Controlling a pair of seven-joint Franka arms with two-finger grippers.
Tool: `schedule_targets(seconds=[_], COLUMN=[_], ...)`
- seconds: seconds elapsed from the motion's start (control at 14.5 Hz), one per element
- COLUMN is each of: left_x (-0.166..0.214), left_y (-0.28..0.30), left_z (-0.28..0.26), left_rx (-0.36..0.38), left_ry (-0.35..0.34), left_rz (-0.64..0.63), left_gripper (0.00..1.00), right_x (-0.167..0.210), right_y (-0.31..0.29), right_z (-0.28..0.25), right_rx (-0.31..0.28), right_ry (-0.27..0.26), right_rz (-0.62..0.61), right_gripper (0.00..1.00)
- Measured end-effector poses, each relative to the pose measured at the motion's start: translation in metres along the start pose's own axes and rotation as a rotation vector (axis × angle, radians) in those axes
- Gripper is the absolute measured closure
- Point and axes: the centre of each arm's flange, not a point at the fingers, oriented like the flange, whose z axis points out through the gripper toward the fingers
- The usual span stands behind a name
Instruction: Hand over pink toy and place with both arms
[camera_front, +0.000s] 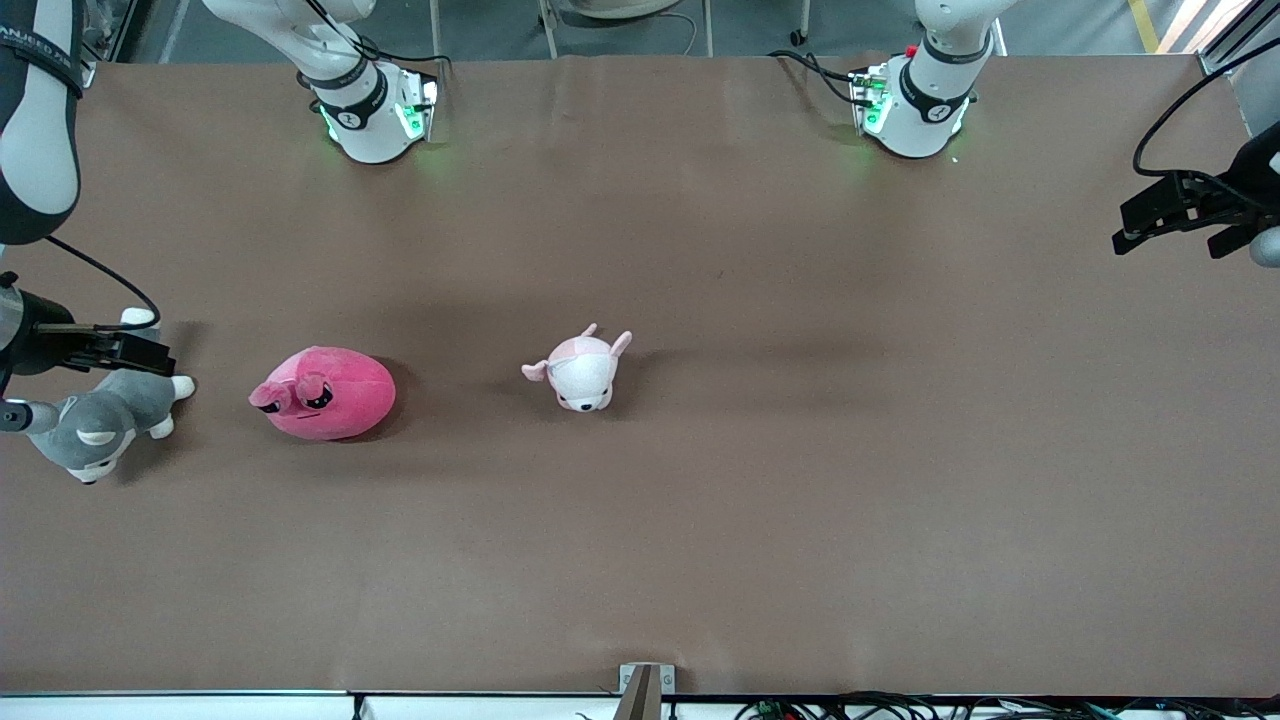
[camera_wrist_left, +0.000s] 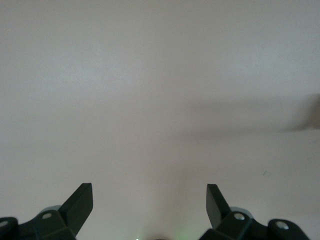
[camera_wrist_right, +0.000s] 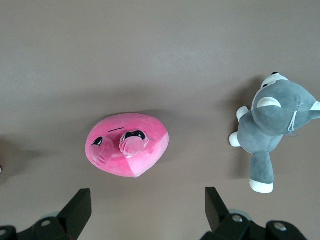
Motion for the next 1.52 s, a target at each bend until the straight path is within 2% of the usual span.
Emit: schedule_targets(seconds=[0.21,0.41,0.76,1.24,1.52], left_x=[0.0,0.001,0.002,0.002,0.002], left_y=[0.0,-0.002,0.0,0.003,0.003], left_z=[0.0,0.001,0.004,0.003,0.002], left_rx=[0.0,0.0,0.013,0.018,0.018], left_ry=[0.0,-0.002,-0.006,-0.005,-0.004], left_rz=[0.0,-0.004,-0.006,-0.004,-0.004], left_gripper=[0.0,0.0,0.0,0.0,0.0], right_x=[0.0,-0.011,-0.037,-0.092,-0.11], right_y=[0.0,-0.002,0.007,0.012,0.014], right_z=[-0.008,-0.014,-0.03,-0.05,-0.067], right_rx=[0.0,0.001,0.01,0.026,0.031], right_ry=[0.013,-0.04,0.001,0.009,0.023], right_rz=[0.0,-0.004,-0.009,-0.016,-0.016], right_gripper=[0.0,0.0,0.0,0.0,0.0])
